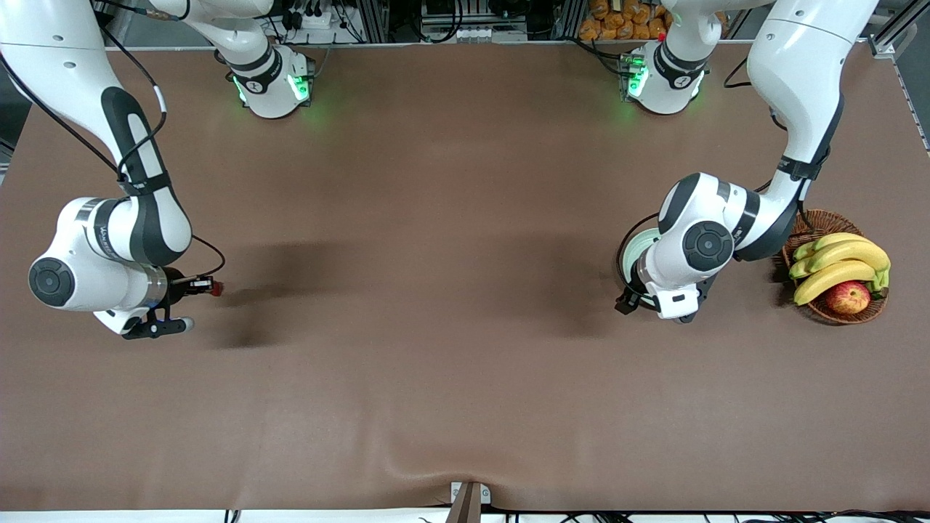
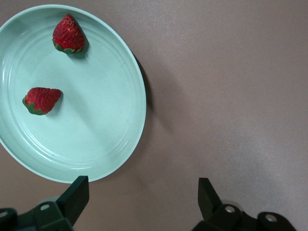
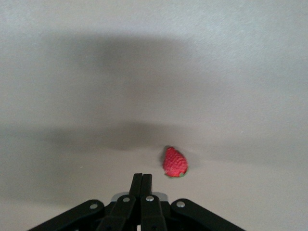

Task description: Collect all strawberries into plate

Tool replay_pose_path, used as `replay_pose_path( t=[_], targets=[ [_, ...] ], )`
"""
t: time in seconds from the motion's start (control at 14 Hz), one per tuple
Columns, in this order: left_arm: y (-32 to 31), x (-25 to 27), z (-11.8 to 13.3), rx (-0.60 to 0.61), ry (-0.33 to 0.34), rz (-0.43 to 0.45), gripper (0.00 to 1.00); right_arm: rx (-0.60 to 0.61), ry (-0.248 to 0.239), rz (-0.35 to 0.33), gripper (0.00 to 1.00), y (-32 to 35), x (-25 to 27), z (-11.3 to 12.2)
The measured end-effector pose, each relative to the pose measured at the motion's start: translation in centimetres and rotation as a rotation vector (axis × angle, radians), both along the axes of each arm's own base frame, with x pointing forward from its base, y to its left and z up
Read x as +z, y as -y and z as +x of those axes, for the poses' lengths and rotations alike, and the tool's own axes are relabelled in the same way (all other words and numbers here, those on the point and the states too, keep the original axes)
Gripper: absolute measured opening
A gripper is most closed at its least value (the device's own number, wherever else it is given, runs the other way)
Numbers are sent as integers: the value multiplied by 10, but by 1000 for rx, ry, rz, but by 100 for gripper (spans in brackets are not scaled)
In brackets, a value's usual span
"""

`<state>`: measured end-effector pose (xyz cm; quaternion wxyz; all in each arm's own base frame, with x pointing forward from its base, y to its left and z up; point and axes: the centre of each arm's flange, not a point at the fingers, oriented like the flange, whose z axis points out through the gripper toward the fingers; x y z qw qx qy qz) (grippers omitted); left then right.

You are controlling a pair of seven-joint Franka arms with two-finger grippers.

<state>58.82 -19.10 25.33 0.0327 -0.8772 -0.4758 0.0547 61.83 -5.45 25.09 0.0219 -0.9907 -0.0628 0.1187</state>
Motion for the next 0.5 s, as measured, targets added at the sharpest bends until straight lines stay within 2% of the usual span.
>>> replay_pose_path(
  t=[0.29, 0.5],
  targets=[
    [1, 0, -1, -3, -1, 0, 100, -7, 34, -13, 45, 11, -17, 3],
    [6, -1, -3, -11, -2, 0, 100, -19, 20, -14, 74, 19, -30, 1]
  ],
)
